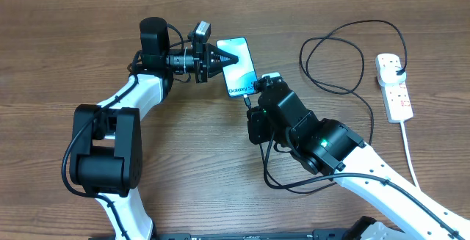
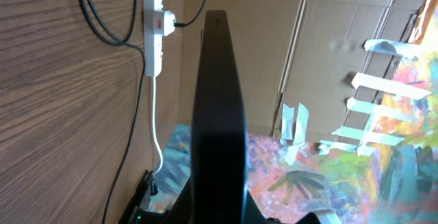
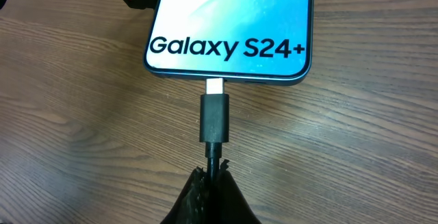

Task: Plug charger to phone and switch on socket
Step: 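Align the USB-C plug under the phone port with the right gripper, then push the USB-C plug up into the phone's bottom port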

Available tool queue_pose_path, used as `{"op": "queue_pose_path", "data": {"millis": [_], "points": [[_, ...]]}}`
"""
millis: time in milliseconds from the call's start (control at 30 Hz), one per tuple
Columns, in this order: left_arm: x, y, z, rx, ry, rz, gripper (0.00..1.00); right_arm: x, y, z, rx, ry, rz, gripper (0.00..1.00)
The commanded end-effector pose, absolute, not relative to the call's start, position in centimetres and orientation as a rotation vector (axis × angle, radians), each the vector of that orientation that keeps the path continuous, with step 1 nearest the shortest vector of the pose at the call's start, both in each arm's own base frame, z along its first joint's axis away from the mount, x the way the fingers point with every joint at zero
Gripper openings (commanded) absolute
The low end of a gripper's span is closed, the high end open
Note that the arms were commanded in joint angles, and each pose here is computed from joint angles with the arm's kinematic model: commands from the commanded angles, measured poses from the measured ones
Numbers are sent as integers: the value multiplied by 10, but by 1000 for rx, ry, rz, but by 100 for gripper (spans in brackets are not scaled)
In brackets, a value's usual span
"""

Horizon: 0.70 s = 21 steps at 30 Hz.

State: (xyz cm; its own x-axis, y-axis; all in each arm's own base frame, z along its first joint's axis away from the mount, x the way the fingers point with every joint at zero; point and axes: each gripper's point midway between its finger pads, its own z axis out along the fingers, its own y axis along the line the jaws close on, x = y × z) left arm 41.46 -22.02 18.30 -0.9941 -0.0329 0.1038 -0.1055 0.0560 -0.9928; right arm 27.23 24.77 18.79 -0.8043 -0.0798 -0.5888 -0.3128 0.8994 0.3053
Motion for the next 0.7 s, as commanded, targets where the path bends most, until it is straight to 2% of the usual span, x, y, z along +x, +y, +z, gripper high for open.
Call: {"op": "queue_pose_path", "data": {"millis": [0, 433, 667], "points": [[409, -224, 193, 91, -2196, 2112, 4, 277, 252, 198, -285, 2441, 532, 4], [407, -226, 193, 97, -2182, 2099, 4, 279, 252, 200, -279, 2431, 528, 4], [400, -229, 195, -27, -2185, 2130, 4, 283, 250, 202, -266, 2416, 511, 4]]}}
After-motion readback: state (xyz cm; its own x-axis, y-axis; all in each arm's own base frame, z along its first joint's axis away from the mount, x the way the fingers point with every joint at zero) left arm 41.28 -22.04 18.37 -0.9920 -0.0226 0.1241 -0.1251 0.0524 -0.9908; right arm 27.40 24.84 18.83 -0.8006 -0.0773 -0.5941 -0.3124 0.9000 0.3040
